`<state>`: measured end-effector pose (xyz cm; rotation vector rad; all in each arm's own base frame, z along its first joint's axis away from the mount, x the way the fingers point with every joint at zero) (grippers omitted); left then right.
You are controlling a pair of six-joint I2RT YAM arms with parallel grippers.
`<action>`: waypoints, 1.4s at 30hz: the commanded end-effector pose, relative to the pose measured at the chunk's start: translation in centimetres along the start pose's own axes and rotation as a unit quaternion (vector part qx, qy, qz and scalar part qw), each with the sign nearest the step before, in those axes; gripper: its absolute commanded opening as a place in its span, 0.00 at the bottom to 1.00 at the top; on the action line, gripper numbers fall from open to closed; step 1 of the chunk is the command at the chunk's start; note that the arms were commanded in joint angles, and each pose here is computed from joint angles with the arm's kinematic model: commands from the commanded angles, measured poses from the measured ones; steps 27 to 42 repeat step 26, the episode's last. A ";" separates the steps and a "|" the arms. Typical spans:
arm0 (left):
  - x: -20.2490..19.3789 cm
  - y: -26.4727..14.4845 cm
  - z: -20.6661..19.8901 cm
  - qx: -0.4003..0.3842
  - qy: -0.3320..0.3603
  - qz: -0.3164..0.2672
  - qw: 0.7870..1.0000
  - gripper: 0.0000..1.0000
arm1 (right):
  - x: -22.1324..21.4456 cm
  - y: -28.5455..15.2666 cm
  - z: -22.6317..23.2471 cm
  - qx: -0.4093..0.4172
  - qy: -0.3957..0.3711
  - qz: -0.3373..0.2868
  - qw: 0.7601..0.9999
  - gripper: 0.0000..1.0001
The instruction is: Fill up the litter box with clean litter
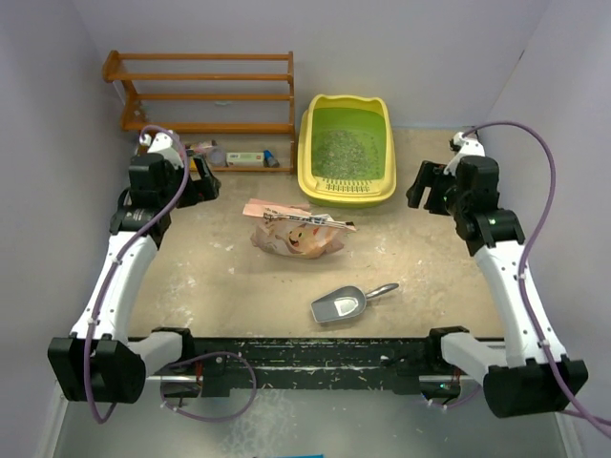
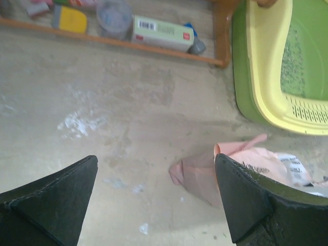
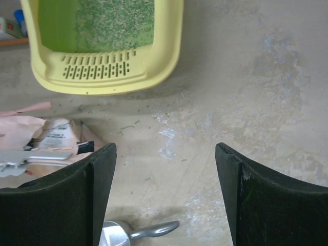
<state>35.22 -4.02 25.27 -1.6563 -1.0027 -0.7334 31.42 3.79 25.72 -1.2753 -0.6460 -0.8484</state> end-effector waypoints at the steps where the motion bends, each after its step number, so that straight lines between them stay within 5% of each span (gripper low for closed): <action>1: -0.8 -1.8 -1.0 -0.024 -0.047 -0.012 0.999 0.99 | 0.3 -1.3 1.2 0.025 0.064 -0.026 0.997 0.79; 15: -2.2 -4.6 0.2 -0.008 -0.033 -0.060 0.998 0.99 | -3.5 -3.3 -0.8 0.004 0.048 -0.045 0.998 0.79; 42: -1.9 -4.3 -0.8 -0.033 -0.032 -0.060 0.997 0.99 | -5.0 -4.5 -2.6 -0.041 0.058 -0.049 0.996 0.80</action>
Point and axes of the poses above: each gripper's point midway between its finger pads, its own y axis out along the fingers, its own z axis along the line the jaws close on, x = y × z, the point moved 1 cm from there along -y, back along the fingers, and after that the axes turned 1 degree about y, right-handed, at the moved point
